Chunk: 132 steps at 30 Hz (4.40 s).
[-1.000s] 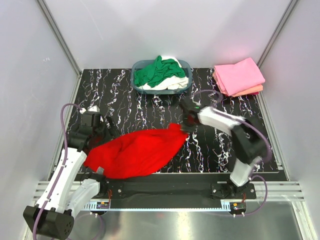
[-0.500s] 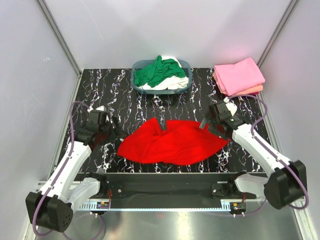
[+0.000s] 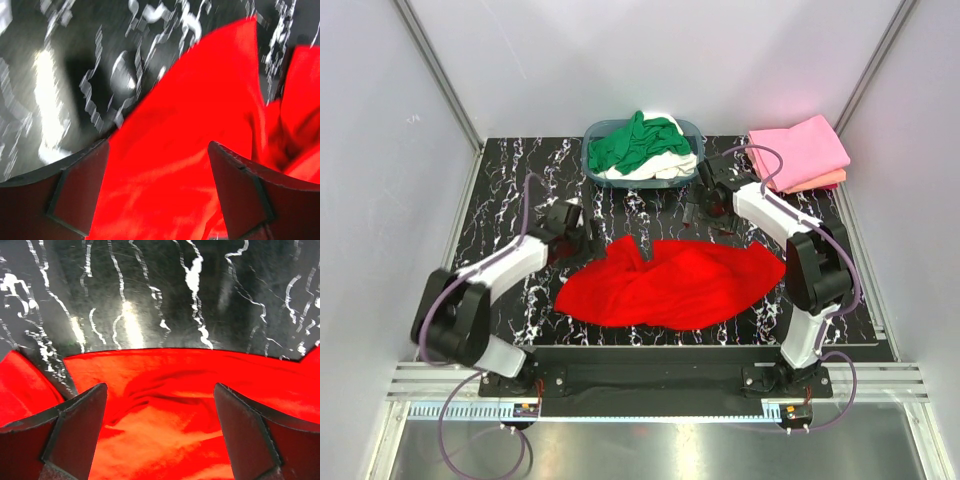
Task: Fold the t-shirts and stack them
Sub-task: Flatten the tshirt out
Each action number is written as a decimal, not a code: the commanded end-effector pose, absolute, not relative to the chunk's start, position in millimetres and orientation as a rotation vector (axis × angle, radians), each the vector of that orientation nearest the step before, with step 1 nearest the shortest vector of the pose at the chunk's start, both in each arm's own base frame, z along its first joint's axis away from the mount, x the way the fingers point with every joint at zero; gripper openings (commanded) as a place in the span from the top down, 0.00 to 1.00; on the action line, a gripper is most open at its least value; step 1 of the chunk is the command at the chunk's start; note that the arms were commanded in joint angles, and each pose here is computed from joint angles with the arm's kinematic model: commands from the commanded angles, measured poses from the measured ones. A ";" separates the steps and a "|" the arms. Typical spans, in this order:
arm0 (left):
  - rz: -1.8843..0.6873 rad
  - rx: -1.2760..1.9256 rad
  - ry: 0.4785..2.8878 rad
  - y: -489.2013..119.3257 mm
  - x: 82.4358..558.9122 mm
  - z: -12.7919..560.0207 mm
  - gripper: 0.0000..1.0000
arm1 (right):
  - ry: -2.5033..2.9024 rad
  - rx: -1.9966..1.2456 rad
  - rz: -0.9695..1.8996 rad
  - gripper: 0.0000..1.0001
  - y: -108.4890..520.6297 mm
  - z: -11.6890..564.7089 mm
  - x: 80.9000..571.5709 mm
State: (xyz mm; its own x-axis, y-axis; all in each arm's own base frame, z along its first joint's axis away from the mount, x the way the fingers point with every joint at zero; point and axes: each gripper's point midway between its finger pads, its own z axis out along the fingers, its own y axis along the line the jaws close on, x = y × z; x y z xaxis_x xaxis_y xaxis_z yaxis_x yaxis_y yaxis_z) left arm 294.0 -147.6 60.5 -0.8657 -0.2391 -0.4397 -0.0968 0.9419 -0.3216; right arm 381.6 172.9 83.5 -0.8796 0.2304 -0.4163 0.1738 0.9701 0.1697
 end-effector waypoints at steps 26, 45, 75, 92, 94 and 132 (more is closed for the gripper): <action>-0.286 0.072 2.608 -246.7 375.3 -8.2 0.87 | 2.655 0.128 0.311 0.09 188.3 99.6 376.3; -0.107 -0.075 2.412 -165.6 346.0 106.6 1.00 | 2.795 -0.221 0.303 0.14 278.5 67.9 381.1; -0.249 -0.006 2.477 -183.5 353.1 61.0 0.43 | 2.802 -0.299 -0.064 0.95 275.2 20.4 379.4; -0.132 0.164 2.551 -249.3 384.4 16.4 0.35 | 2.686 -0.101 0.125 1.00 239.2 66.3 359.1; -0.108 0.167 2.574 -250.2 380.6 3.0 0.35 | 2.683 -0.102 0.139 1.00 240.4 66.6 358.5; -0.224 -0.156 1.817 -71.7 225.7 382.5 1.00 | 1.983 0.433 0.103 1.00 58.4 388.5 276.3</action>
State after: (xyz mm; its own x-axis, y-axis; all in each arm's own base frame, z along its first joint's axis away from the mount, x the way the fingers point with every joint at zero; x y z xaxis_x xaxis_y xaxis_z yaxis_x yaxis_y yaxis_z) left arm 232.5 -88.1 387.2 -0.2597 -0.2348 -0.9367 0.0666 0.9633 -0.2600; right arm 288.1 82.0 374.1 -0.4447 0.3067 -0.8416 0.1600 0.9516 0.2622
